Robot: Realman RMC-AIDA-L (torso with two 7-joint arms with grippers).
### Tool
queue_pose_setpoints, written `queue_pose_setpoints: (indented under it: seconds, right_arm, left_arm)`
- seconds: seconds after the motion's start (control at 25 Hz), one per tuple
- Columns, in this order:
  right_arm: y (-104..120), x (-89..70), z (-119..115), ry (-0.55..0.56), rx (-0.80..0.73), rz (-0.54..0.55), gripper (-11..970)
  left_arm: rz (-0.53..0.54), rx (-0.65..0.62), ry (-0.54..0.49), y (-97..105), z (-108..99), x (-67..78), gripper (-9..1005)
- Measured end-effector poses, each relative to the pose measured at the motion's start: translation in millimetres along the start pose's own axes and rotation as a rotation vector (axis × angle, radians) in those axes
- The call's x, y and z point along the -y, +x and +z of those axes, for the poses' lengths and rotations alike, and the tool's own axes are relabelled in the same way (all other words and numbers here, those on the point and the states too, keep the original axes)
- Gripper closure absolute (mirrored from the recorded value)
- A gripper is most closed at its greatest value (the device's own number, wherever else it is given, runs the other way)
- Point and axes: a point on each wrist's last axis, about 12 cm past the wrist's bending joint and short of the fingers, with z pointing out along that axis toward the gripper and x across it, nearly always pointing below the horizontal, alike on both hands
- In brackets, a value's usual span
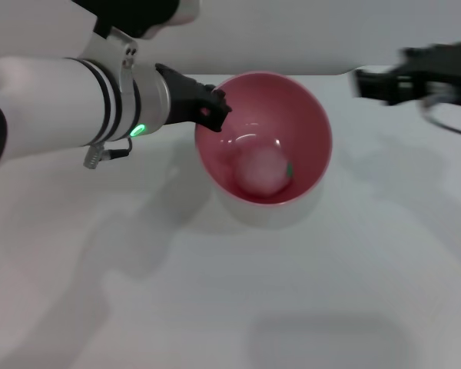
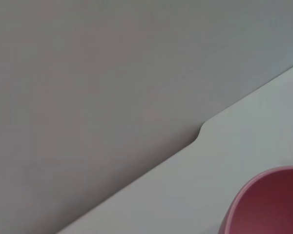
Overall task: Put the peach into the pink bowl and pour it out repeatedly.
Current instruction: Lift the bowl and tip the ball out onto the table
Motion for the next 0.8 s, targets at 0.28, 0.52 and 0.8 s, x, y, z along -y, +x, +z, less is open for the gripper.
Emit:
queue_pose_setpoints:
  seconds: [0.28,0.52,0.8]
  right_arm:
    - [31.4,41.7,-10.6,0.122,-0.078,0.103,294]
    - [49.7,60.5,-11.6,0.173,-0.133,0.141,418]
    - [62.9,64.0,-7.3,0.175,-0.202,0.149,679]
  left_arm:
    - [0.228,0.123,0.011,7.2,20.3,14.6,951]
    - [0.433,0.176,-0.01,11.9,32.6,26.4,952]
    - [0.581,0.274,-0.077,11.9,35.7,20.0,952]
